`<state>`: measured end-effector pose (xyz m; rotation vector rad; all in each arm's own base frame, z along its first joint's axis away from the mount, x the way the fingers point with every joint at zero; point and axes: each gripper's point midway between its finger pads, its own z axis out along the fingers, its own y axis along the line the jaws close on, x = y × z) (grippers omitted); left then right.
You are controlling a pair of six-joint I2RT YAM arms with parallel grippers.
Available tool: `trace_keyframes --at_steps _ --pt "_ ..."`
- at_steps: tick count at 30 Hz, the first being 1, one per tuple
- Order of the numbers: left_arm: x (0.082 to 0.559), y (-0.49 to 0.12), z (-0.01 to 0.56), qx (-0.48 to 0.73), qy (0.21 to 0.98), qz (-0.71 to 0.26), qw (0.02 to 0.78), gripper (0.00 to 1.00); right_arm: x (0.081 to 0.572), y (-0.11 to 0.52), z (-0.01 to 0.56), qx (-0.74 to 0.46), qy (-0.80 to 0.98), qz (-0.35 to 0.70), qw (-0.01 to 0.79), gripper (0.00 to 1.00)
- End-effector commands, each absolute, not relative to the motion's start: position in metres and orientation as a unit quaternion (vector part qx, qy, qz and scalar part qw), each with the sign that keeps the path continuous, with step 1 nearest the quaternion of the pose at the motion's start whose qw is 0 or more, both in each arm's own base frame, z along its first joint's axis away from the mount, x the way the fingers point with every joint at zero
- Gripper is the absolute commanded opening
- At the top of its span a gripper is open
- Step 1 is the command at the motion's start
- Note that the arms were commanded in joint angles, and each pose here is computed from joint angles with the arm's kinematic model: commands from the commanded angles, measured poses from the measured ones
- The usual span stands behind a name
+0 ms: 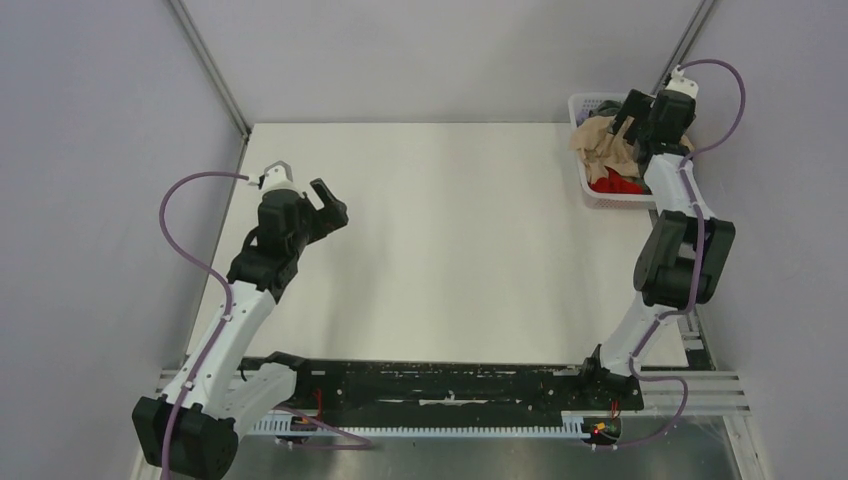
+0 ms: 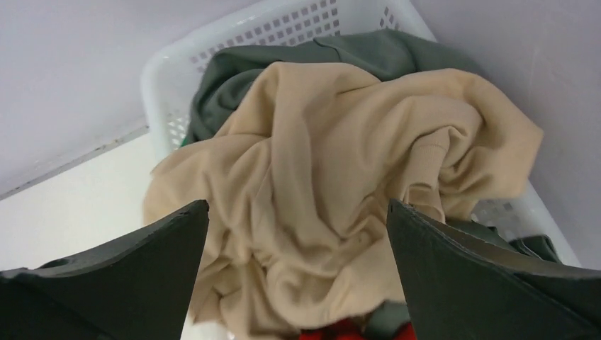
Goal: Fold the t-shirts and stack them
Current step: Grab crumpled tshirt from bin with the right arm, then move the tshirt to the center of the board
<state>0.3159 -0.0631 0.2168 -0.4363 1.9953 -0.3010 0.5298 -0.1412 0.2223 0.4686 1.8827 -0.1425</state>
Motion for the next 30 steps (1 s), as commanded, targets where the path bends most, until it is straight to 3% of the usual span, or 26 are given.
trace_keyframes --at_steps 1,6,7,10,11,14,18,23,30 --pt "0.318 -0.061 0.224 -0.166 0.822 -0.118 0.532 1.00 0.558 -0.147 0.199 0.212 0.823 -0.024 0.527 0.98" --pt "0.316 -0.056 0.222 -0.175 0.819 -0.110 0.535 1.00 0.577 -0.133 0.178 0.183 0.838 0.018 0.514 0.81" --pt "0.316 -0.057 0.221 -0.175 0.820 -0.111 0.533 1.00 0.578 -0.134 0.174 0.187 0.839 0.015 0.512 0.59" --pt "0.314 -0.058 0.219 -0.174 0.823 -0.113 0.530 1.00 0.578 -0.138 0.175 0.183 0.842 0.005 0.508 0.20" --pt "0.314 -0.058 0.218 -0.174 0.823 -0.113 0.529 1.00 0.578 -0.140 0.182 0.182 0.840 -0.001 0.511 0.00" --pt "0.311 -0.056 0.219 -0.178 0.819 -0.112 0.533 1.00 0.578 -0.141 0.231 0.169 0.821 -0.009 0.545 0.00" --pt "0.306 -0.053 0.227 -0.186 0.808 -0.117 0.546 1.00 0.562 -0.114 0.337 0.111 0.766 0.019 0.633 0.00" --pt "0.302 -0.050 0.234 -0.199 0.794 -0.123 0.561 1.00 0.511 -0.029 0.443 -0.012 0.690 0.081 0.720 0.00" --pt "0.296 -0.040 0.242 -0.233 0.776 -0.120 0.573 1.00 0.422 0.124 0.517 -0.176 0.604 0.243 0.738 0.00"
